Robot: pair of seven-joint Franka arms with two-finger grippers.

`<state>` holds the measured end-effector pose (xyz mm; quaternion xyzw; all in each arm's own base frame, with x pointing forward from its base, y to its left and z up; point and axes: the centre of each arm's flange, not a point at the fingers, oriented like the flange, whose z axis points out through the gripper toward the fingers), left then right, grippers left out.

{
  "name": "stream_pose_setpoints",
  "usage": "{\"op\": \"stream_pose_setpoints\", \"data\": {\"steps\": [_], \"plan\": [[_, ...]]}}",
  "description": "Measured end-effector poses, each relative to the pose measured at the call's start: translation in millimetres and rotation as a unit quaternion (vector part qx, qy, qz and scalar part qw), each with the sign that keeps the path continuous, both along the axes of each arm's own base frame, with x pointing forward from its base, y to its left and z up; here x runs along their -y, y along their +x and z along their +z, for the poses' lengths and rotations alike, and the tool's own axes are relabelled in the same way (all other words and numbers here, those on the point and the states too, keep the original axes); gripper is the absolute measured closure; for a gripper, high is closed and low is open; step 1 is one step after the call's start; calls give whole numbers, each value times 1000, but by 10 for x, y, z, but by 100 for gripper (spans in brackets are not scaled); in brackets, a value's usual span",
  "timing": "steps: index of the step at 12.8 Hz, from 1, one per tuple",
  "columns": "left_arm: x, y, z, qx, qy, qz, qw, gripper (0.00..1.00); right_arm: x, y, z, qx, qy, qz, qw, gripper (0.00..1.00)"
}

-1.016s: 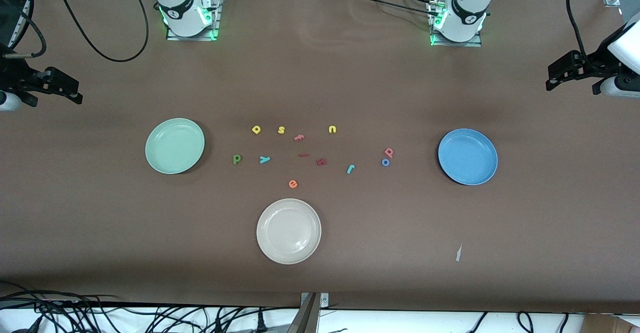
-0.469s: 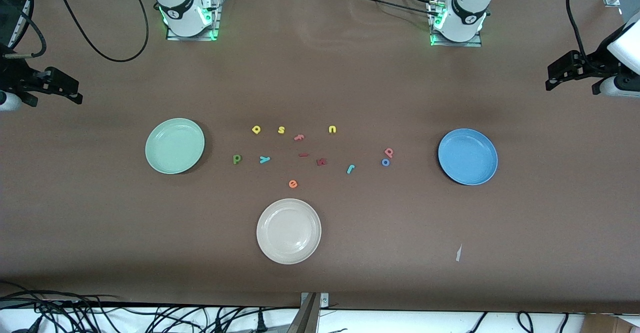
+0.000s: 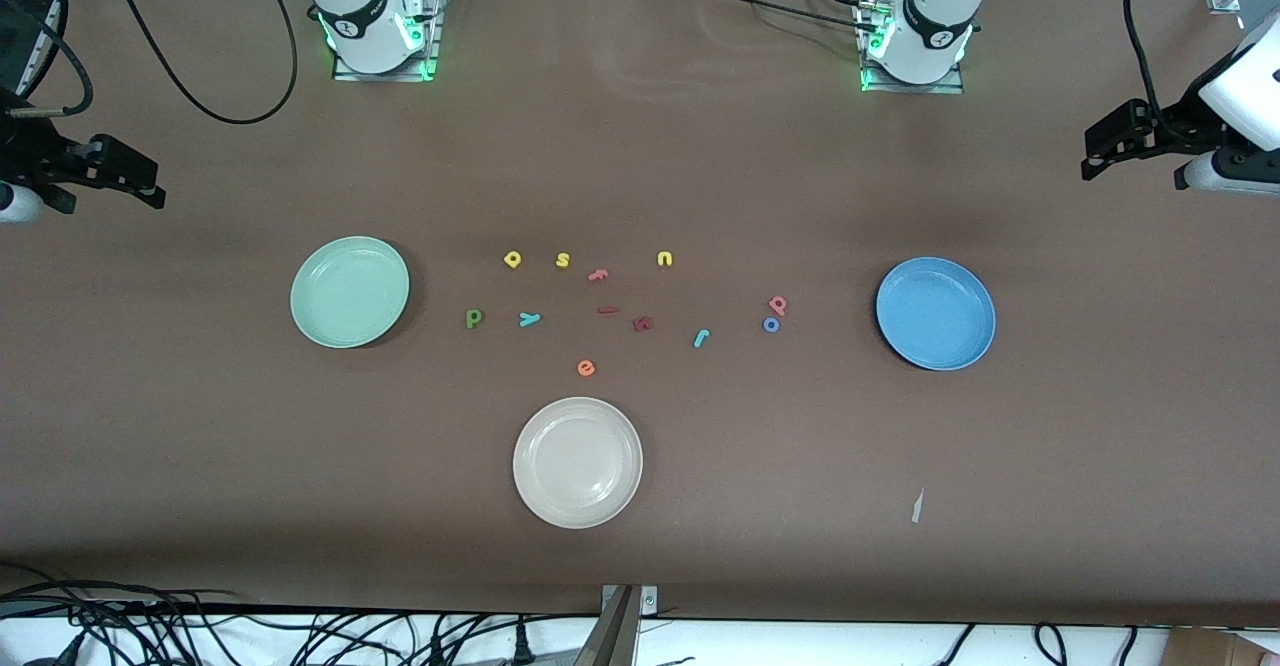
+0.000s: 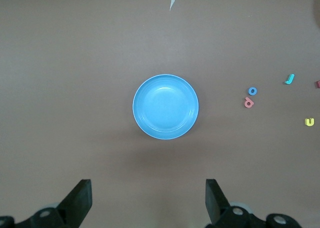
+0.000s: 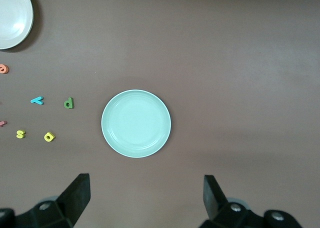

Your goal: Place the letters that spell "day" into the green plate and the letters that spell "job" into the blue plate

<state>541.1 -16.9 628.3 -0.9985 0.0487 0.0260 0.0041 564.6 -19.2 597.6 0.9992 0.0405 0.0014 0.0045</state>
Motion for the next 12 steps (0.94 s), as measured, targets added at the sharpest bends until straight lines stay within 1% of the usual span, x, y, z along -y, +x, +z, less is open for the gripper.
{"op": "stream_pose_setpoints", "data": {"steps": [6, 8, 12], "plan": [[217, -26, -6, -7, -3, -19, 1000, 0, 0, 1, -2, 0, 0, 0, 1000, 0], [221, -28, -6, -8, -16, -17, 1000, 0, 2, 1, -2, 0, 0, 0, 1000, 0], [180, -45, -41, -21, -16, -14, 1000, 0, 2, 1, -2, 0, 0, 0, 1000, 0]]}}
